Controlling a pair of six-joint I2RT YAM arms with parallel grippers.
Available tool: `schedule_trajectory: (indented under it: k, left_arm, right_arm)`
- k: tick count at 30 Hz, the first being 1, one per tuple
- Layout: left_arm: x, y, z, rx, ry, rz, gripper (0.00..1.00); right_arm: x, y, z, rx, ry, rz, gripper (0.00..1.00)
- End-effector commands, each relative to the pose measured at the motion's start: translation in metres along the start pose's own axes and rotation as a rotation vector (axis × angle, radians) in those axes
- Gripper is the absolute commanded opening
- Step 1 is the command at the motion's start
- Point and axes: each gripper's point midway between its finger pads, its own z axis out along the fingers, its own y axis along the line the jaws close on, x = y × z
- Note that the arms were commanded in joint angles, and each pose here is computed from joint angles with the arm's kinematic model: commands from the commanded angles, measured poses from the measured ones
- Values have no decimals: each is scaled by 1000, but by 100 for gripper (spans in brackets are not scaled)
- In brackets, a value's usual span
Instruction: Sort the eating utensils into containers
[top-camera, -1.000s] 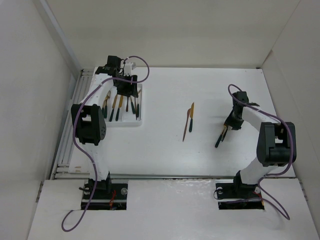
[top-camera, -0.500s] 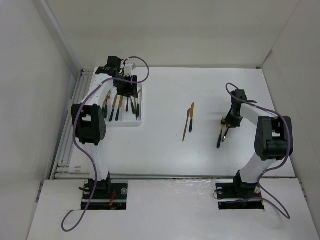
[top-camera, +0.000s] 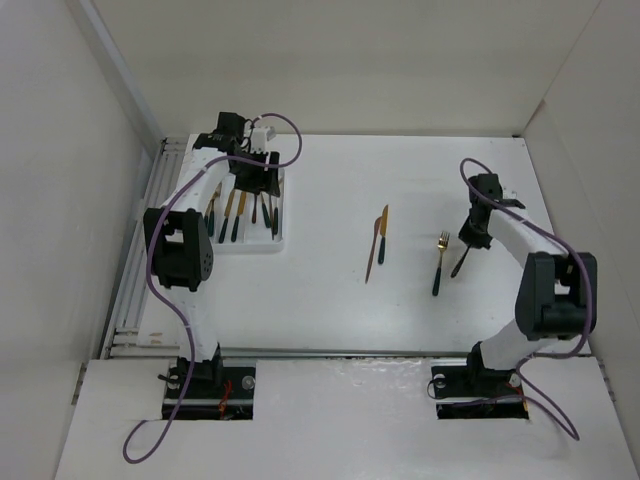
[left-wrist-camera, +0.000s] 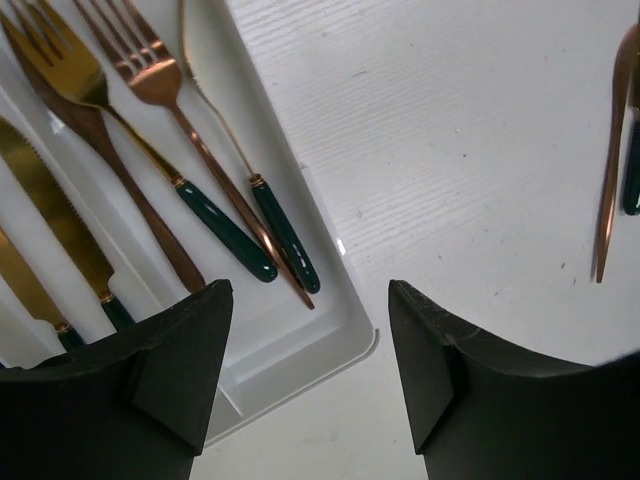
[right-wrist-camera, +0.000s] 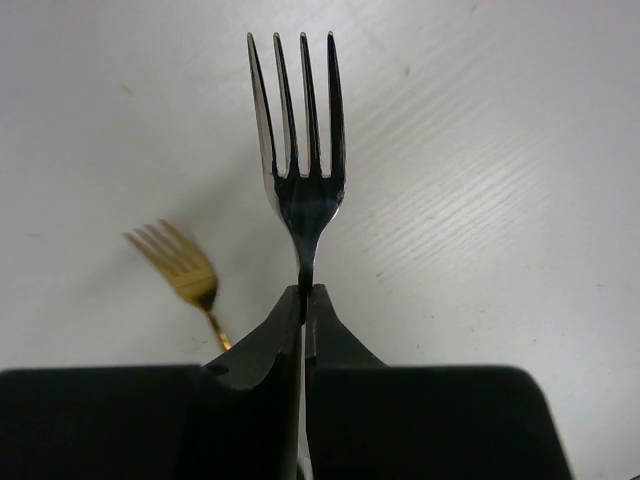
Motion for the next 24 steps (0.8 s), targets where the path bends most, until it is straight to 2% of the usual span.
schedule_trajectory:
  k: [1, 5, 7, 9, 10, 12, 13, 16, 21, 24]
  left_arm:
    - [-18, -40, -30, 58, -79, 125, 61]
    - [-22, -80, -43, 163, -95, 224, 67]
    - [-24, -102, -53, 246, -102, 265, 69]
    - [-24, -131, -58, 346, -110, 318, 69]
    - [-22, -137, -64, 377, -112, 327, 69]
    - [-19, -157, -69, 443, -116, 359, 70]
    - [-14, -168, -70, 484, -104, 374, 70]
    - [-15, -184, -84, 533, -129, 400, 73]
    - [-7, -193, -79, 560, -114, 399, 74]
    - [-1, -199, -72, 565, -93, 389, 74]
  right_arm:
    - [-77, 4, -81, -55, -310, 117, 0]
    - [-105, 63, -155, -298, -454, 143, 0]
    - [-97, 110, -187, -458, -439, 111, 0]
    - [-86, 152, -196, -576, -377, 110, 0]
    - [-82, 178, -217, -656, -373, 94, 0]
    - [-71, 219, -224, -744, -324, 78, 0]
    - [-63, 243, -248, -834, -304, 50, 0]
    - [-39, 289, -262, -931, -233, -4, 0]
    - [-24, 334, -301, -1077, -183, -28, 0]
    - [-9, 347, -310, -1103, -150, -38, 0]
